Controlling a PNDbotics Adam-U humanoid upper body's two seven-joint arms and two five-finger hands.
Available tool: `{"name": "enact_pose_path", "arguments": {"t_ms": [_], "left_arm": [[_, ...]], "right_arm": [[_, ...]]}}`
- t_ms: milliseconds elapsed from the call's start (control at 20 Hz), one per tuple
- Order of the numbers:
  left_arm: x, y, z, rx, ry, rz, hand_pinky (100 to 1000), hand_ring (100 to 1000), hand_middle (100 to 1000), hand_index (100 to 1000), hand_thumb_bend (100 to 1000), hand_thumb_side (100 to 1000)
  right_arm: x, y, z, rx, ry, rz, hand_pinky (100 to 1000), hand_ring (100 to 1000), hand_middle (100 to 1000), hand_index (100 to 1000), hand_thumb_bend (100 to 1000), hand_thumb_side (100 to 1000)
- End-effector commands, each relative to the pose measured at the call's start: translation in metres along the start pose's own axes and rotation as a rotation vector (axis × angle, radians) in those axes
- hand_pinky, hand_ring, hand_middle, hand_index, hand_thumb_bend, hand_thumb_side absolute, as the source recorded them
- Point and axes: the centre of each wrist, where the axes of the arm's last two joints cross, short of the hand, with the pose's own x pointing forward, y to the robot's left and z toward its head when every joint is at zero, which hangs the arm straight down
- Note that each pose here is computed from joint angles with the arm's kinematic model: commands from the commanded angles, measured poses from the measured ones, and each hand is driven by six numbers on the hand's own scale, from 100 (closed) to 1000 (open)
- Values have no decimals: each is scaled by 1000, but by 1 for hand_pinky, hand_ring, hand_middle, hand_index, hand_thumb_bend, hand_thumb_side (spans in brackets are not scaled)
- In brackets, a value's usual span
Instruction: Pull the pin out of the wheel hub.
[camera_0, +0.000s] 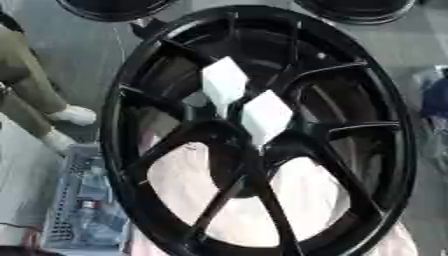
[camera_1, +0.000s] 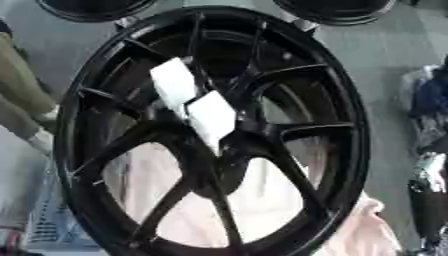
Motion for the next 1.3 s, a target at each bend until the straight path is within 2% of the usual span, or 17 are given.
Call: {"name": "enact_pose_path", "arguments": {"t_ms": [50,300,600,700,950,1000,1050,1300], "left_arm": [[6,1,-3,-6,-23,-7,812,652,533,739,100,680],[7,2,-3,-8,-21,-9,812,653,533,739,100,678],[7,4,-2,-13,-12,-17,811,654,534,739,100,674],[7,5,-1,-13,-9,-20,811,654,534,739,100,674],[7,7,1,-12,0,-30,811,655,535,739,100,673],[7,7,1,-12,3,-32,811,655,534,739,100,673],[7,8,2,-13,4,-34,811,655,535,739,100,673],[8,10,3,-13,13,-48,811,656,535,739,100,672]], "right_arm": [[3,-2,-4,-10,-34,-6,518,791,739,783,100,516],[1,-13,-8,16,-69,36,529,806,755,792,100,448],[-1,-46,-21,149,-170,162,564,849,812,820,100,311],[0,-58,-30,184,-199,204,570,852,816,823,100,293],[5,-86,-58,237,-241,255,582,863,826,828,100,255],[7,-90,-65,240,-246,260,584,866,828,829,100,394],[9,-95,-73,242,-248,266,584,867,830,830,100,253],[26,-110,-115,239,-245,267,587,873,834,831,100,250]]}}
